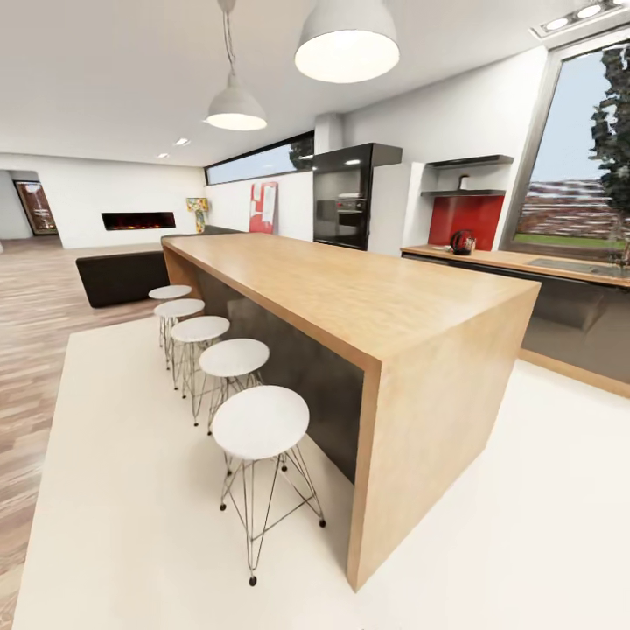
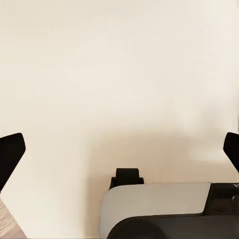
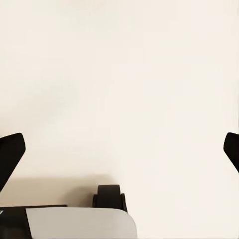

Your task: Set up a coffee station on the kitchen countertop: keep the coffee maker on the countertop, move the bottle of coffee from the kitchen shelf to the counter next to the coffee maker, place a paper coffee filter on top of the coffee maker, put the saucer next to the coffee maker with the coffee cup on the saucer, and place the electric kettle next to the coffee maker.

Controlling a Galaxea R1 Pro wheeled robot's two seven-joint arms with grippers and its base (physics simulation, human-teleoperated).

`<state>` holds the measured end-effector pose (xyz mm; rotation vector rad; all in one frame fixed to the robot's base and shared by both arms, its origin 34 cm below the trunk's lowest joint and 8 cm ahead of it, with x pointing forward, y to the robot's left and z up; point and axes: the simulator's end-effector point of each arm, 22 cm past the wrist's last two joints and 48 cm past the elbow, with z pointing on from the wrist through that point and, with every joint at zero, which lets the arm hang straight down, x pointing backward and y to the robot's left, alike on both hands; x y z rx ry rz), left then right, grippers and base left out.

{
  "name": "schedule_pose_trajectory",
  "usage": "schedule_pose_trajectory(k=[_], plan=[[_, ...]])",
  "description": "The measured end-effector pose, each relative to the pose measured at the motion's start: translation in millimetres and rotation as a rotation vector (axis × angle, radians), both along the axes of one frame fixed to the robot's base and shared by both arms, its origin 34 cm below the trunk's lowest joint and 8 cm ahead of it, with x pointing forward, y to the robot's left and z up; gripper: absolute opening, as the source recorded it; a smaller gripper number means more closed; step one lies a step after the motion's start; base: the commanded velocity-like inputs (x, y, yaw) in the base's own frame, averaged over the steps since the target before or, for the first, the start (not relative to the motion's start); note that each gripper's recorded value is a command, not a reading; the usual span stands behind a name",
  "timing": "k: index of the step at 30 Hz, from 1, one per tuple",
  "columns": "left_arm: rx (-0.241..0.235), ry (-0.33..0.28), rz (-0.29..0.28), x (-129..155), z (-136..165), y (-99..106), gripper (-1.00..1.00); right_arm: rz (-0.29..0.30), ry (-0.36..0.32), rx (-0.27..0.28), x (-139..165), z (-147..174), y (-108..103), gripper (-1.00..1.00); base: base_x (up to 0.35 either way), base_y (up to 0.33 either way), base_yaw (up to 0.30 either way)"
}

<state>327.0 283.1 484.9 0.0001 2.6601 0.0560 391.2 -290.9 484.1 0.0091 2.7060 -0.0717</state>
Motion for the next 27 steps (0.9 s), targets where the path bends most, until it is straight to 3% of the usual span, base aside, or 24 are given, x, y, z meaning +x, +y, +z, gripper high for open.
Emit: schedule_pose_trajectory(k=[27], plan=[[-0.002, -0.001, 0.001, 0.2, 0.1, -1.0, 1.0, 0.0, -0.002, -0.001, 0.7, 0.3, -0.4, 1.0, 0.0, 0.0, -0.255]])
